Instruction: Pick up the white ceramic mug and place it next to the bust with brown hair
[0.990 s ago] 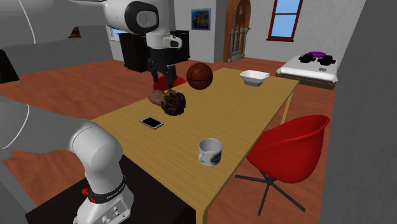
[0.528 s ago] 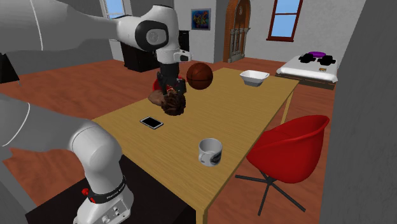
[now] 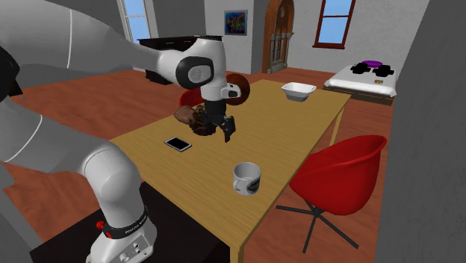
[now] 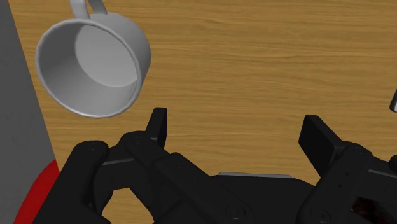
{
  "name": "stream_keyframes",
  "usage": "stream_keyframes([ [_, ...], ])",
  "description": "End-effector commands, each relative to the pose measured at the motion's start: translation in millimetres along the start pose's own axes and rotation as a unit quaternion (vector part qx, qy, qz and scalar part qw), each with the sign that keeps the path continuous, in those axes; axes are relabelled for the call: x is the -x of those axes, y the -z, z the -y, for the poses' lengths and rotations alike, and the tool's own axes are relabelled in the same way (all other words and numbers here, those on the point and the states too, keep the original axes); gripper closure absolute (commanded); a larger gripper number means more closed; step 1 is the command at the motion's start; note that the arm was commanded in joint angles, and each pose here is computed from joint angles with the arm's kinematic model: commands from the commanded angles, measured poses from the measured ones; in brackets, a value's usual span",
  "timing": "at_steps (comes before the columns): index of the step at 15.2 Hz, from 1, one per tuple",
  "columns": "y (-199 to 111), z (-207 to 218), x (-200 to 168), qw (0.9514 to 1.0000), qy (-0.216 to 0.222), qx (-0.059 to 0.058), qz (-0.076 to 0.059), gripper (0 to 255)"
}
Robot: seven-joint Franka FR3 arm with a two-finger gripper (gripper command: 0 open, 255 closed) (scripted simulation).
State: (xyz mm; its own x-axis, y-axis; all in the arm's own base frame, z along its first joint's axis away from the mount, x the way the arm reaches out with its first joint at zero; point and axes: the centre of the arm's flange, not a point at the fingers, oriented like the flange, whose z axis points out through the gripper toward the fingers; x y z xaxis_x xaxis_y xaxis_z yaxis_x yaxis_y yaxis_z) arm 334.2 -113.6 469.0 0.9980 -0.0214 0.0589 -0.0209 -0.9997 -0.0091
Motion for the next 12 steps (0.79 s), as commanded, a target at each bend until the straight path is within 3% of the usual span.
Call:
stream_keyframes([
  [1,-17.8,-15.1,-0.1,1.0000,0.002,0.008,0.000,0],
  [8,-78.8,-71.8,-5.5,0.9994,0.007,0.033,0.002,0],
  [12,-99.9,-73.2,-5.4,0.9994,0.007,0.033,0.002,0],
])
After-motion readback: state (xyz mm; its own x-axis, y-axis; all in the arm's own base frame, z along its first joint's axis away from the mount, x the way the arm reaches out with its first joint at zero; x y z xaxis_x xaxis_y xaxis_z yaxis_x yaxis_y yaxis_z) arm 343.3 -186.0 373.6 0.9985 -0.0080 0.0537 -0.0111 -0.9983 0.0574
